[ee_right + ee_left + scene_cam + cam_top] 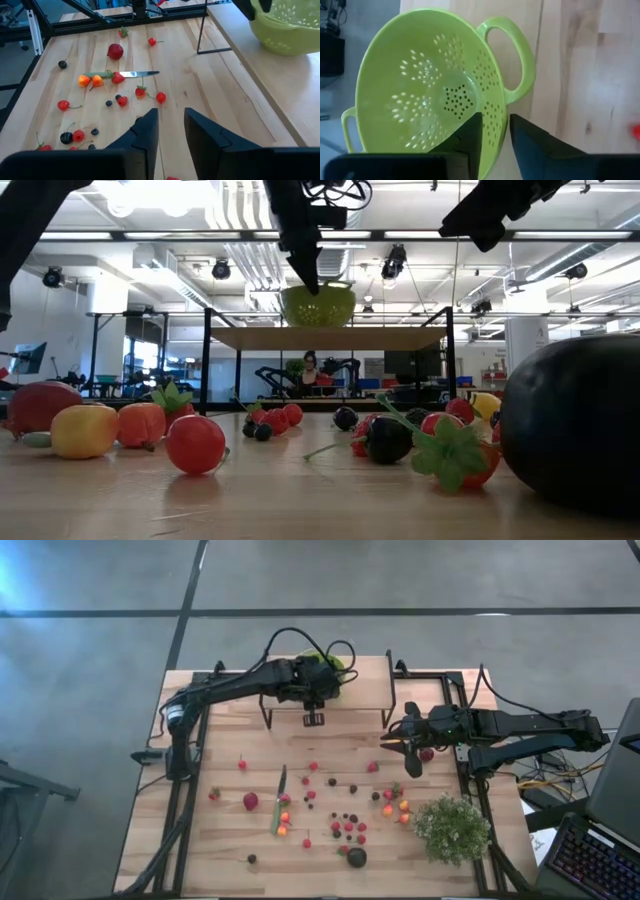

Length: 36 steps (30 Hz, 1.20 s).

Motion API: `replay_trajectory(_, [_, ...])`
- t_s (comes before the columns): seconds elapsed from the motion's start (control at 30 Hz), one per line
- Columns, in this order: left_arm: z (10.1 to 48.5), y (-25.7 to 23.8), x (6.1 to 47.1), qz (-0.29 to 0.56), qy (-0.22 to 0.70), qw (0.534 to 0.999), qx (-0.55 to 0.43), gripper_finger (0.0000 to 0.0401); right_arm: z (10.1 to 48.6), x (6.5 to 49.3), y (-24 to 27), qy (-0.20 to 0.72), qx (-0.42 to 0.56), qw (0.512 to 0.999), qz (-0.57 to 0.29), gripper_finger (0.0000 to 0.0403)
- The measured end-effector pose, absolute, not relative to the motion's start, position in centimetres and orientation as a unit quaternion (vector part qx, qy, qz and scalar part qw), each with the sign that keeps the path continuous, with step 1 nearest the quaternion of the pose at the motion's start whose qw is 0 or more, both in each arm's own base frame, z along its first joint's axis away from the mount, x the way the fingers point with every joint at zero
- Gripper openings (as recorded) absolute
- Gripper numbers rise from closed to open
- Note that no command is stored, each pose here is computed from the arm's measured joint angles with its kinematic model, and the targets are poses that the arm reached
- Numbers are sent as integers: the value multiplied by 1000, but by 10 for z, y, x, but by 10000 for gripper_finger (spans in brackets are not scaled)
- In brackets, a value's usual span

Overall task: Pick & Place Fruit
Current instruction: Put the green colander on the shelf, then put the mango into the green colander on the shelf

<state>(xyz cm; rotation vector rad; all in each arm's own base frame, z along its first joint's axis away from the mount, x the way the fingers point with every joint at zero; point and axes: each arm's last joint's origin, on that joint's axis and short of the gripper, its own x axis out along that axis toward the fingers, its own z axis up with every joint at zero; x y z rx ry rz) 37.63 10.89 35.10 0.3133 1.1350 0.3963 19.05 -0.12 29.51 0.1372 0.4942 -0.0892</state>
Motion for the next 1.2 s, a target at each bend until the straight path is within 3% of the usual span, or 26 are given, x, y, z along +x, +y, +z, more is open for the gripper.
replay_trajectory(0.3, [371, 102, 369, 173, 528, 822, 124, 142, 295, 190, -1, 245, 68, 966, -44, 125])
replay_trajectory(0.77, [426, 74, 341, 139, 510, 849, 22, 145, 295, 190, -1, 248, 51, 967, -40, 162])
replay_trajectory(1.2, [442, 34, 327, 111, 503, 857, 14, 145, 291, 188, -1, 272, 46, 960, -42, 189])
